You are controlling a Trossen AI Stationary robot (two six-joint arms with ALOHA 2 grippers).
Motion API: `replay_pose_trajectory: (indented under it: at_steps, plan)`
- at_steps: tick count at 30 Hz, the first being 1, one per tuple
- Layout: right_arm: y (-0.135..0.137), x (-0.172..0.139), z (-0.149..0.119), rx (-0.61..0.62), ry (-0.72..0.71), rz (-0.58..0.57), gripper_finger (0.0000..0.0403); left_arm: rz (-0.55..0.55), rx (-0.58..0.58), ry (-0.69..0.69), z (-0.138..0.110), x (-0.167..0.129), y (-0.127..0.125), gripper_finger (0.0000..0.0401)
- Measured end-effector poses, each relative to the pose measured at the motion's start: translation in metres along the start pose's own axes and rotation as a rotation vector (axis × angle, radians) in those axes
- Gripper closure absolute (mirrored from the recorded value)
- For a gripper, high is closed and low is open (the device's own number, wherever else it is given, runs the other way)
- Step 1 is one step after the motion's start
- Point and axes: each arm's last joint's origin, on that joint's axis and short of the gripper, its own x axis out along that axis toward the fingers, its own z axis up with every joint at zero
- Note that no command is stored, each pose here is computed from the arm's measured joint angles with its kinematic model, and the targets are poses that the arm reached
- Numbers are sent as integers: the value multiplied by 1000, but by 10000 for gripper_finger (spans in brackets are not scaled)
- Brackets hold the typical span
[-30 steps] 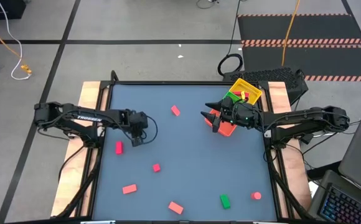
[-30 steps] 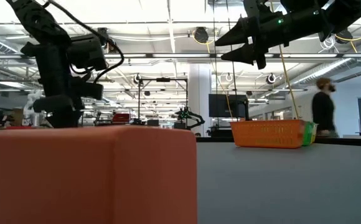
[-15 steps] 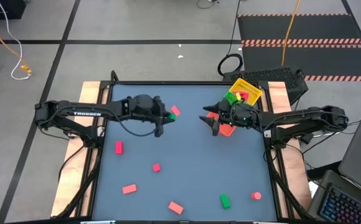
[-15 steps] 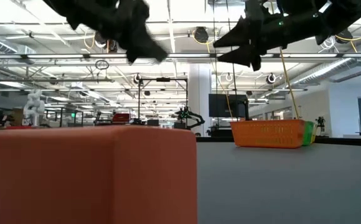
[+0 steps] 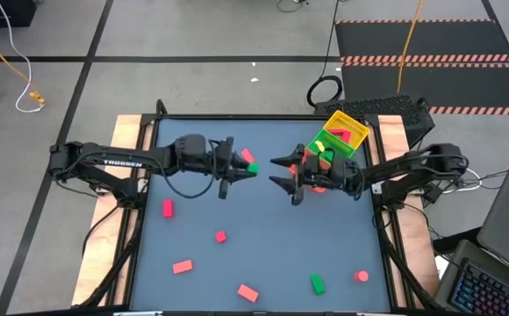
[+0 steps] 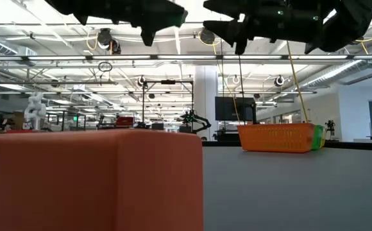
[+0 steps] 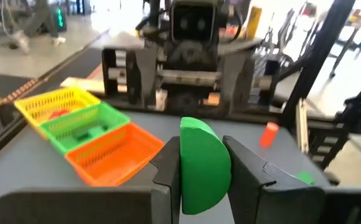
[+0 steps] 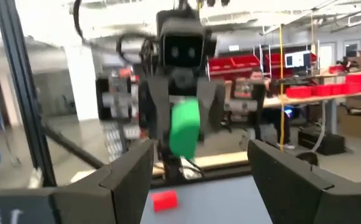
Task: Sort & place blocks by color
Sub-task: Put the green block into the green bin
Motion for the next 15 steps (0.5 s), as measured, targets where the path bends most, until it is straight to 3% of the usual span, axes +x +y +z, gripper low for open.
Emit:
replay_pose_trajectory:
  at_steps: [5,7,9,12,15]
  plan:
    - [-3,5,-9,182,-29,-2,149,15,62,45,-8,5,2,316]
    - [-4,8,-14,179,-8,-8,149,15,89,64,-11,6,2,316]
    - [-2,11,-17,24,12,-10,149,23,65,49,-11,10,3,316]
    - [8,10,-23,-341,58,34,149,57,-58,98,-19,11,10,314]
    - [20,9,-28,-626,84,72,149,78,-180,78,-20,15,16,314]
